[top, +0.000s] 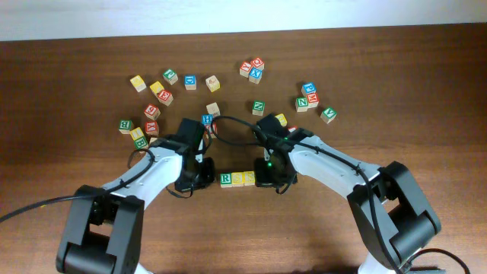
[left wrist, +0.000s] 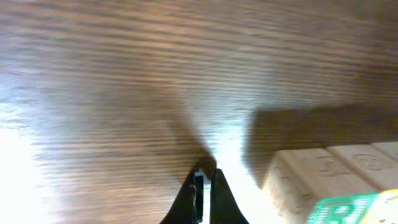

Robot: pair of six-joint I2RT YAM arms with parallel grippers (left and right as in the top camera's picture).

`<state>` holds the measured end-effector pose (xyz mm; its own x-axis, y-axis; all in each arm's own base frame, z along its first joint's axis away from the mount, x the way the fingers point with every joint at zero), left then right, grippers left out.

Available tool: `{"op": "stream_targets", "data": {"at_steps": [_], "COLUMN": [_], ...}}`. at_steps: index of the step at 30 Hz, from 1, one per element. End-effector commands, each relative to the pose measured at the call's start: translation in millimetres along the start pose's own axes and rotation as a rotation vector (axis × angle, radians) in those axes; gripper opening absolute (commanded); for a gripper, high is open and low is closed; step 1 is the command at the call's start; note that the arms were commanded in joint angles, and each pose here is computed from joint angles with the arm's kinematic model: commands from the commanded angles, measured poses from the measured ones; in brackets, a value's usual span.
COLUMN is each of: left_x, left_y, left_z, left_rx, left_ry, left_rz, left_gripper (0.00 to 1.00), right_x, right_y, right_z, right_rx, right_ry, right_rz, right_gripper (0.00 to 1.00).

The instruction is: Spell out RSS

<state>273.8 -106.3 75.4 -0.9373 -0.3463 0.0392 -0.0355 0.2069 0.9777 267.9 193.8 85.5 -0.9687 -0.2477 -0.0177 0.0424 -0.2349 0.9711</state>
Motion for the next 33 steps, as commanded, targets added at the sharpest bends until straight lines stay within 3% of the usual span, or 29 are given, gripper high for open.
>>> {"op": "stream_targets", "data": {"at_steps": [1,7,10,11,12,14,15,16,19,20,21,27,33], "left_x": [-12,-1,20,28,34,45,49,54,59,59,59,59,59], "left_y": [27,110,152,162,171,182,185,189,193,193,193,193,193], "left_z": [9,17,27,30,33,37,39,42,44,44,44,44,44], "left_rx": [0.005,0.082,0.111,0.121,0.132,0.154,0.159,0.164,0.171,0.172,0.172,0.172,0.172], "left_ry": [0.027,-0.013,-0.02,-0.022,-0.024,-0.028,-0.029,-0.03,-0.032,-0.032,-0.032,-0.032,-0.032], "left_rz": [-0.08,-0.299,-0.424,-0.456,-0.478,-0.508,-0.515,-0.522,-0.533,-0.534,-0.534,-0.534,-0.534], "left_gripper": [0.0,0.0,0.02,0.11,0.29,0.82,0.99,0.99,0.99,0.99,0.99,0.99,0.99], "right_x": [-10,9,38,52,69,97,110,125,159,172,179,213,215], "right_y": [21,80,128,146,165,190,199,208,226,232,235,250,251], "right_z": [-9,-5,-4,-5,-6,-10,-13,-16,-22,-24,-25,-33,-34], "right_rx": [0.08,0.084,0.092,0.089,0.09,0.094,0.1,0.108,0.084,0.065,0.055,0.003,0.0], "right_ry": [-0.019,0.009,0.02,0.023,0.02,0.027,0.024,0.006,-0.009,-0.01,-0.005,0.01,0.011], "right_rz": [-0.044,-0.109,-0.183,-0.213,-0.247,-0.303,-0.329,-0.36,-0.444,-0.482,-0.506,-0.633,-0.642], "right_gripper": [0.04,0.04,0.11,0.16,0.21,0.4,0.52,0.58,0.61,0.77,0.98,0.98,0.98]}}
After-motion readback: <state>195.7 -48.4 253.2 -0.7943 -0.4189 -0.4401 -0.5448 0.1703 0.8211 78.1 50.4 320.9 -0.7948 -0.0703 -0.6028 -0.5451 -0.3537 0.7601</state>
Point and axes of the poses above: each gripper's point midway between its finger pads, its own y axis back along the fingers, its own z axis along the line the jaws close on, x = y × z, the point moved 8 cm from there along y, back along the fingers, and after that the axes turned 13 degrees about y, right-handed, at the moved point
